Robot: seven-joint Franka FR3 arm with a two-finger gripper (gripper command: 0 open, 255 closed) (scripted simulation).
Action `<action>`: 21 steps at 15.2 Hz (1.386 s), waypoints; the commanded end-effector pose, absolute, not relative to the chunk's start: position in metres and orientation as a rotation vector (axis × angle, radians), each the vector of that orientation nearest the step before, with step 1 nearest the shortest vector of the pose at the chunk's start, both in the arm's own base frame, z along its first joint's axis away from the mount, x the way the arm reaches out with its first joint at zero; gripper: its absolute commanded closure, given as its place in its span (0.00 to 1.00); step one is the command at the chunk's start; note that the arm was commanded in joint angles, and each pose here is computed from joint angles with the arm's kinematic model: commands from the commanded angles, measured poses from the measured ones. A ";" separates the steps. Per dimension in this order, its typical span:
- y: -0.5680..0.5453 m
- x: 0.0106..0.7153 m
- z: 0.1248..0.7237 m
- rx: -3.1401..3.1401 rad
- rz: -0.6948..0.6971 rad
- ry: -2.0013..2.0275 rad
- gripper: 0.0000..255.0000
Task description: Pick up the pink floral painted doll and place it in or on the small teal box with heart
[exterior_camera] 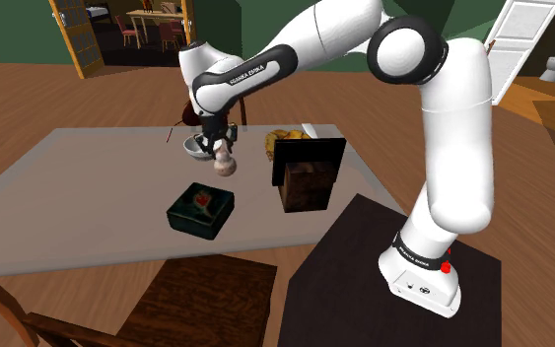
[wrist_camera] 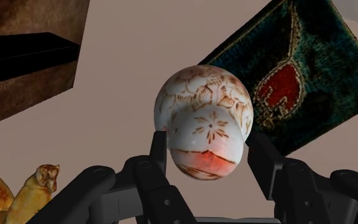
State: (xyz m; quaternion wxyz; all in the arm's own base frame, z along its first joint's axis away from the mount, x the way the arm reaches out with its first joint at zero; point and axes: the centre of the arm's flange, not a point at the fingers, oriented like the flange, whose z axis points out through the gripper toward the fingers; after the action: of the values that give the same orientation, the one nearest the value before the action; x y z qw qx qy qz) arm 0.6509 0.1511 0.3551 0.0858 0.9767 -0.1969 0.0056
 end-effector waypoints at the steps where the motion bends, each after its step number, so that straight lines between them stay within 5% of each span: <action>1: 0.177 0.660 0.360 2.911 0.017 -0.588 1.00; 6: 0.237 0.686 0.375 2.911 0.017 -0.588 1.00; 21: 0.237 0.686 0.295 2.911 0.017 -0.588 1.00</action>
State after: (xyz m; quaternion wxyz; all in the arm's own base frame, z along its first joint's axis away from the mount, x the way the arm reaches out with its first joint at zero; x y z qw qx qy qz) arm 0.6863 0.2372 0.3009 0.0861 0.9765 -0.1974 0.0054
